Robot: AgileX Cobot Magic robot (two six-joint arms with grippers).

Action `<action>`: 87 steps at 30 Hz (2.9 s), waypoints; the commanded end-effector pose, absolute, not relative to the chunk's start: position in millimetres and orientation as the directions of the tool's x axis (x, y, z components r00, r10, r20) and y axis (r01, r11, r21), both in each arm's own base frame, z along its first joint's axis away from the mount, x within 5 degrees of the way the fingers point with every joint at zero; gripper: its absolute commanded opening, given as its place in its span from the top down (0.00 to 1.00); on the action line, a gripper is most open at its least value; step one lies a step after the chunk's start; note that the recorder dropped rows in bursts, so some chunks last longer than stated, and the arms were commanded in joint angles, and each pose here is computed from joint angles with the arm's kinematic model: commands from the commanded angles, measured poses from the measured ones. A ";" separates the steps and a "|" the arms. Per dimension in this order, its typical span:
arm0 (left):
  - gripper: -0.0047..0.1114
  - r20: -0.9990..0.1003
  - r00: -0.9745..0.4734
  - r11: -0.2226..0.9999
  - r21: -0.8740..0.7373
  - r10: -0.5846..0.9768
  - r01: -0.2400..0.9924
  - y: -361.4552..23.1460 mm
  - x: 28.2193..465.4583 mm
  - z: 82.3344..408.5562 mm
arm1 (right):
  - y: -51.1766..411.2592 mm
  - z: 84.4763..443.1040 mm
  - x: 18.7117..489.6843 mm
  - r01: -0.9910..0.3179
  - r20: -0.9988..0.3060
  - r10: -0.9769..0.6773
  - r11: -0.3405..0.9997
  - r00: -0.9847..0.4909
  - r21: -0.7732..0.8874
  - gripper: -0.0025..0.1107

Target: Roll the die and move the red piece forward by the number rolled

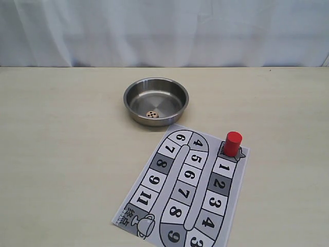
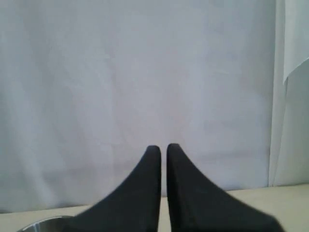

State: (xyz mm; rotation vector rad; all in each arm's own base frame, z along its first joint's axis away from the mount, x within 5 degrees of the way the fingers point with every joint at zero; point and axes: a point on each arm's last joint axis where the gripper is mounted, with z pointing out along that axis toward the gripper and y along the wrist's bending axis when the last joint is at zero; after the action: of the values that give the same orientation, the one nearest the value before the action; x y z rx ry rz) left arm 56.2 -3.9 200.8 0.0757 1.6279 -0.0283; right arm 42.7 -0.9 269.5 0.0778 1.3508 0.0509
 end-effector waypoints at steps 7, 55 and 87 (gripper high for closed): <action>0.96 -0.998 -0.054 0.998 0.018 0.022 0.068 -4.0 56.2 200.2 | 1.3 329.1 22.7 -0.009 -0.969 0.079 0.997 0.232 0.079 0.94; 0.96 -0.998 -0.054 0.998 0.018 0.022 0.068 -4.0 56.2 200.2 | 141.9 310.0 342.9 -0.474 -0.645 -0.365 0.881 -0.671 -0.006 0.94; 0.96 -0.998 -0.054 0.998 0.018 0.022 0.068 -4.0 56.2 200.2 | 249.9 175.8 464.4 -0.289 -0.438 -0.157 0.924 -0.885 0.253 0.50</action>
State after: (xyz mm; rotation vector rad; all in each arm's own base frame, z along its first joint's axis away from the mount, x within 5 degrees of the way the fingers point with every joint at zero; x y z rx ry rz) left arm 56.2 -3.9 200.8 0.0757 1.6279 -0.0283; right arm 460.8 248.7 179.0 -0.4186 2.6685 0.4095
